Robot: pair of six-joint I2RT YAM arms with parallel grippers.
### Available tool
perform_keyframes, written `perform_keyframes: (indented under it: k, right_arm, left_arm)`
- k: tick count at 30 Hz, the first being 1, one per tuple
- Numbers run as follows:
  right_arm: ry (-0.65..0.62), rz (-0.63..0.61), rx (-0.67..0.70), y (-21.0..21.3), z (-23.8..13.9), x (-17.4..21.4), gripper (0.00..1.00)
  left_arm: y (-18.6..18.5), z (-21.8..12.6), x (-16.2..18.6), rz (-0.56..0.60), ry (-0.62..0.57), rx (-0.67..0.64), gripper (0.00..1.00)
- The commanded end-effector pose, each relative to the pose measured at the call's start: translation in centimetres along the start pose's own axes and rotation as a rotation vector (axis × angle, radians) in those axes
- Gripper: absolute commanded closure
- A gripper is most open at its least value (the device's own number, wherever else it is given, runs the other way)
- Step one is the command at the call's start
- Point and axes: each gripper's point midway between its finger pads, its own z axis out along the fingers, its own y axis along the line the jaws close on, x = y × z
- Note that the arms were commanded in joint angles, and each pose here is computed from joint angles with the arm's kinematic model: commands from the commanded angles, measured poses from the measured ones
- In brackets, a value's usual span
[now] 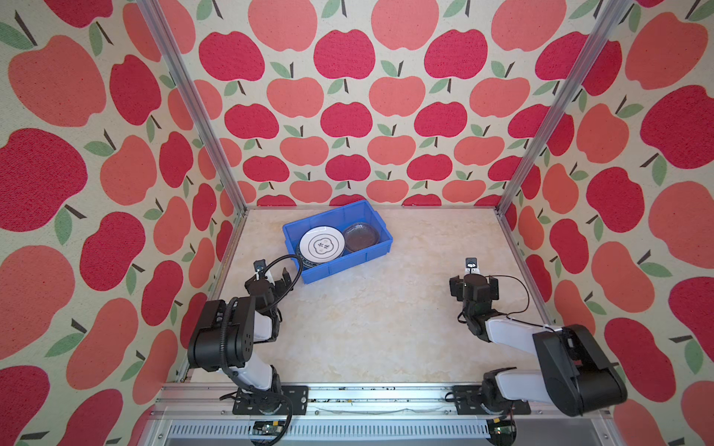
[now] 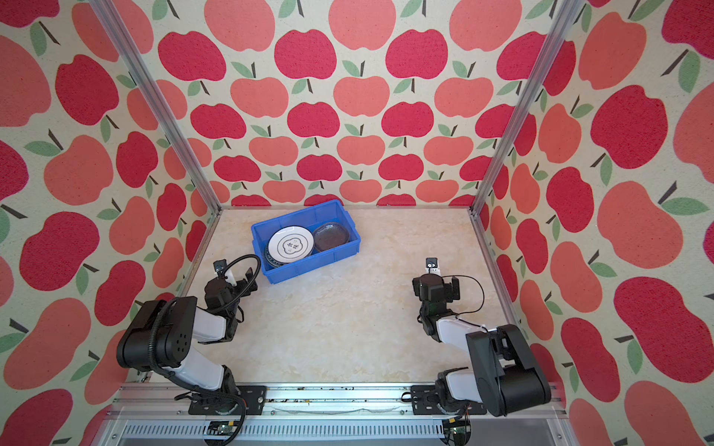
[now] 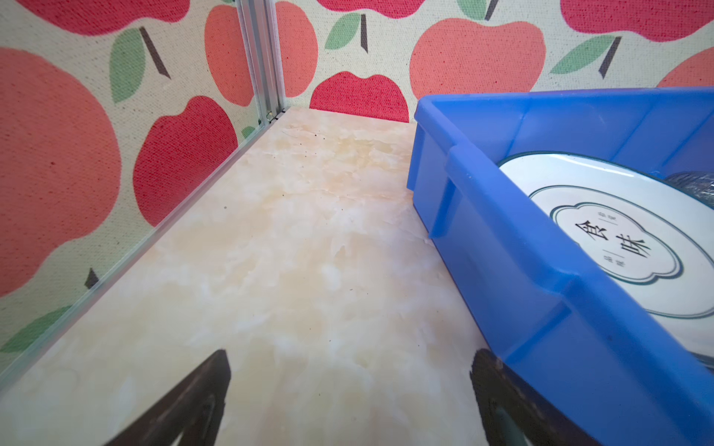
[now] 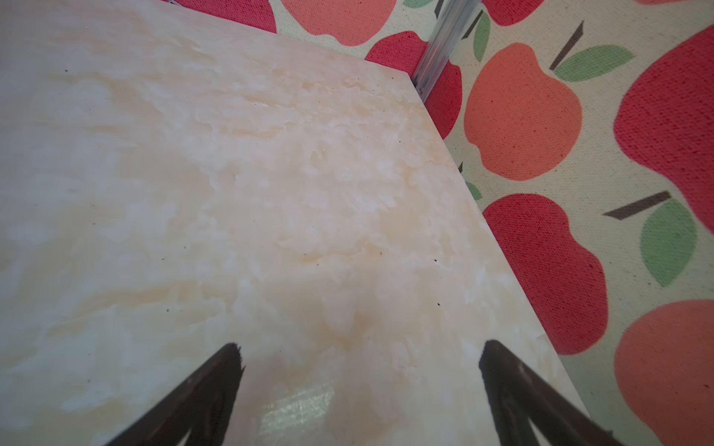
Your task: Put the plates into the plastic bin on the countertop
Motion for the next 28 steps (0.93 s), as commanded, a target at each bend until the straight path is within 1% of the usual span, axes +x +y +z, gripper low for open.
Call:
perform_keyframes:
  k: [1,2,3,4,5,6,7,8,9,10,11,12,13,16,18,19,20,22,28]
  right_arm:
    - [-0.195,0.018,-0.023,0.1,1.8,-4.4,0.01]
    - [-0.184,0.058,-0.018,-0.6,2.8,-3.9,0.01]
    - [-0.122,0.093,-0.061,-0.8,3.1,-3.0,0.01]
    - [-0.085,0.157,-0.137,-1.0,3.3,-2.5,0.00]
    - [-0.115,0.211,-0.196,-1.0,3.7,-2.0,0.01]
    - [-0.202,0.228,-0.214,-1.1,3.7,-2.6,0.00]
    - [-0.195,0.208,-0.235,-0.5,3.1,-1.9,0.00]
    - [-0.173,0.202,-0.223,-0.7,3.1,-2.3,0.00]
    - [-0.125,0.202,-0.204,-0.9,3.8,-2.0,0.00]
    - [-0.117,0.182,-0.203,-0.5,3.8,-1.7,0.00]
    - [-0.144,0.168,-0.172,-0.6,3.6,-1.9,0.00]
    - [-0.163,0.162,-0.148,-0.7,3.6,-2.2,0.00]
    - [-0.163,0.157,-0.137,-0.8,3.5,-2.2,0.00]
    - [-0.158,0.162,-0.125,-0.9,3.5,-2.1,0.00]
    - [-0.183,0.130,-0.137,-0.2,3.2,-2.4,0.01]
    - [-0.181,0.133,-0.149,-0.1,3.4,-2.6,0.00]
    - [-0.149,0.138,-0.173,0.0,3.7,-2.1,0.00]
    - [-0.134,0.159,-0.297,0.9,4.0,-2.2,0.00]
    - [-0.148,0.162,-0.298,0.9,3.7,-2.4,0.00]
  left_arm:
    - [-0.1,-0.1,-0.4,0.010,-0.012,0.012,0.01]
    - [-0.1,-0.1,-0.4,0.009,-0.017,0.011,0.01]
    - [-0.1,0.0,-0.6,0.017,-0.032,0.010,0.01]
    - [-0.1,0.0,-0.6,0.019,-0.036,0.011,0.01]
    - [-0.1,0.0,-0.5,0.016,-0.026,0.010,0.01]
    - [-0.1,0.0,-0.4,0.013,-0.015,0.009,0.01]
    - [-0.1,0.2,-0.5,0.016,-0.014,0.009,0.01]
    - [-0.1,0.6,-0.5,0.019,-0.006,0.008,0.01]
    - [0.0,0.9,-0.2,0.015,0.024,0.003,0.01]
    - [0.1,1.8,-0.7,0.007,0.051,-0.009,0.01]
    - [0.0,2.0,-0.6,0.012,0.072,-0.013,0.01]
    - [0.0,2.0,-0.7,0.016,0.064,-0.013,0.01]
    - [0.0,2.0,-0.8,0.020,0.048,-0.012,0.01]
    - [0.1,1.9,-0.8,0.015,0.051,-0.020,0.01]
    - [0.1,1.9,-0.7,0.016,0.052,-0.018,0.01]
    - [0.1,1.9,-0.8,0.016,0.051,-0.018,0.01]
    - [0.1,2.0,-0.8,0.016,0.051,-0.020,0.01]
    - [0.1,1.9,-0.8,0.016,0.051,-0.020,0.01]
    - [0.1,1.9,-0.8,0.016,0.050,-0.021,0.01]
